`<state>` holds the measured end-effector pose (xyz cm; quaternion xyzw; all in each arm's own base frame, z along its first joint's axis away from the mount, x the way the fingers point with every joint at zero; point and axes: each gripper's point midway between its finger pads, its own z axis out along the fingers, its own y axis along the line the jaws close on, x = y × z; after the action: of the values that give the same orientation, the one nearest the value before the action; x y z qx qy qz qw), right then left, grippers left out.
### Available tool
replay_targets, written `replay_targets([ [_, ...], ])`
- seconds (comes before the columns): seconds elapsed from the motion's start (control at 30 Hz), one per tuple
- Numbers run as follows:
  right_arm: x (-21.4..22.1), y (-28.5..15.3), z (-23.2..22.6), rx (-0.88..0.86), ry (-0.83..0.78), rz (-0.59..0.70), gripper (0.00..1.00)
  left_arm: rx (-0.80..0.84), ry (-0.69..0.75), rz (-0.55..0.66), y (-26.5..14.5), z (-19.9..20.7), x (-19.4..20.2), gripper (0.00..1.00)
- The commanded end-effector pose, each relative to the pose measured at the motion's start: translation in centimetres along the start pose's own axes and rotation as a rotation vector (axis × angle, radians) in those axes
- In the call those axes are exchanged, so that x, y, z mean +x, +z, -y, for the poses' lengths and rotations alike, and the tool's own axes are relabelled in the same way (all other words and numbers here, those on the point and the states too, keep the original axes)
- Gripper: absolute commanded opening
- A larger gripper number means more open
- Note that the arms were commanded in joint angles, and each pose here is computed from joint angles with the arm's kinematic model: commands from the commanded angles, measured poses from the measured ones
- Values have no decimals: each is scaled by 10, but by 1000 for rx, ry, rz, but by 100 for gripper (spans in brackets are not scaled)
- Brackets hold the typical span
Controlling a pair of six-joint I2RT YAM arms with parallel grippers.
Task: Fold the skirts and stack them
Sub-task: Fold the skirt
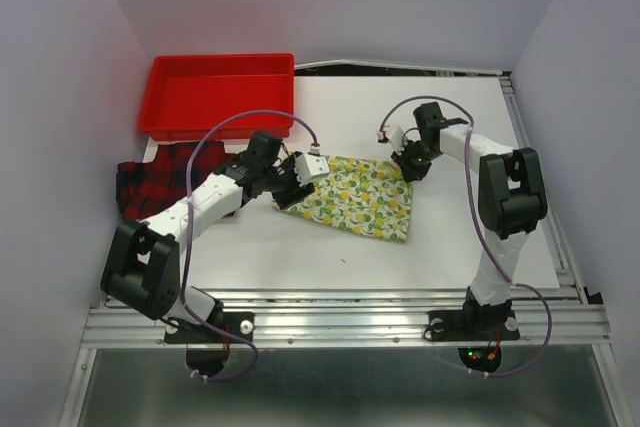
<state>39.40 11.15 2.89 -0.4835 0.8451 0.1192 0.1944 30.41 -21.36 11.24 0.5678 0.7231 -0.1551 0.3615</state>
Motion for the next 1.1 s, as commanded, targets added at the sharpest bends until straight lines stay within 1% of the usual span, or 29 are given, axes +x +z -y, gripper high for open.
replay_targets([
  [0.0, -9, -2, 0, 1, 27, 14, 1, -5, 75, 23, -13, 6, -3, 62],
  [0.13, -21, -22, -9, -11, 56, 56, 1, 4, 87, 13, -15, 11, 2, 62],
  [0.2, -32, -39, -10, -22, 86, 88, 1, 20, 94, 21, -16, 16, 2, 62],
  [0.27, -46, -56, 3, -19, 118, 144, 1, 40, 108, 25, -16, 22, 5, 63],
  [0.33, -56, -62, 9, -36, 118, 161, 1, 45, 117, 19, -16, 24, 8, 64],
  [0.37, -58, -65, 15, -53, 117, 146, 7, 45, 119, 8, -15, 25, 11, 64],
  [0.4, -59, -65, 15, -64, 128, 137, 9, 41, 121, 5, -15, 24, 12, 64],
  [0.47, -61, -62, 19, -69, 134, 131, 10, 41, 125, -4, -15, 24, 14, 64],
  [0.5, -58, -55, 21, -76, 143, 120, 1, 42, 123, -5, -14, 24, 15, 64],
  [0.57, -54, -45, 26, -68, 141, 107, 1, 36, 119, -3, -13, 22, 15, 64],
  [0.63, -41, -29, 30, -58, 162, 61, 1, 31, 109, 0, -12, 20, 13, 64],
  [0.67, -39, -22, 36, -39, 168, 57, 1, 27, 109, 0, -12, 19, 12, 64],
  [0.73, -24, -5, 44, -7, 198, 6, 1, 20, 98, -3, -10, 18, 13, 64],
  [0.87, -15, 17, 67, 81, 259, -21, 1, 14, 92, -4, -8, 16, 13, 64],
  [0.97, -3, 25, 81, 135, 317, -59, 1, -23, 67, -10, -7, 8, 11, 63],
  [1.07, 16, 30, 77, 145, 332, -127, 1, -43, 28, -18, -6, 2, 11, 63],
])
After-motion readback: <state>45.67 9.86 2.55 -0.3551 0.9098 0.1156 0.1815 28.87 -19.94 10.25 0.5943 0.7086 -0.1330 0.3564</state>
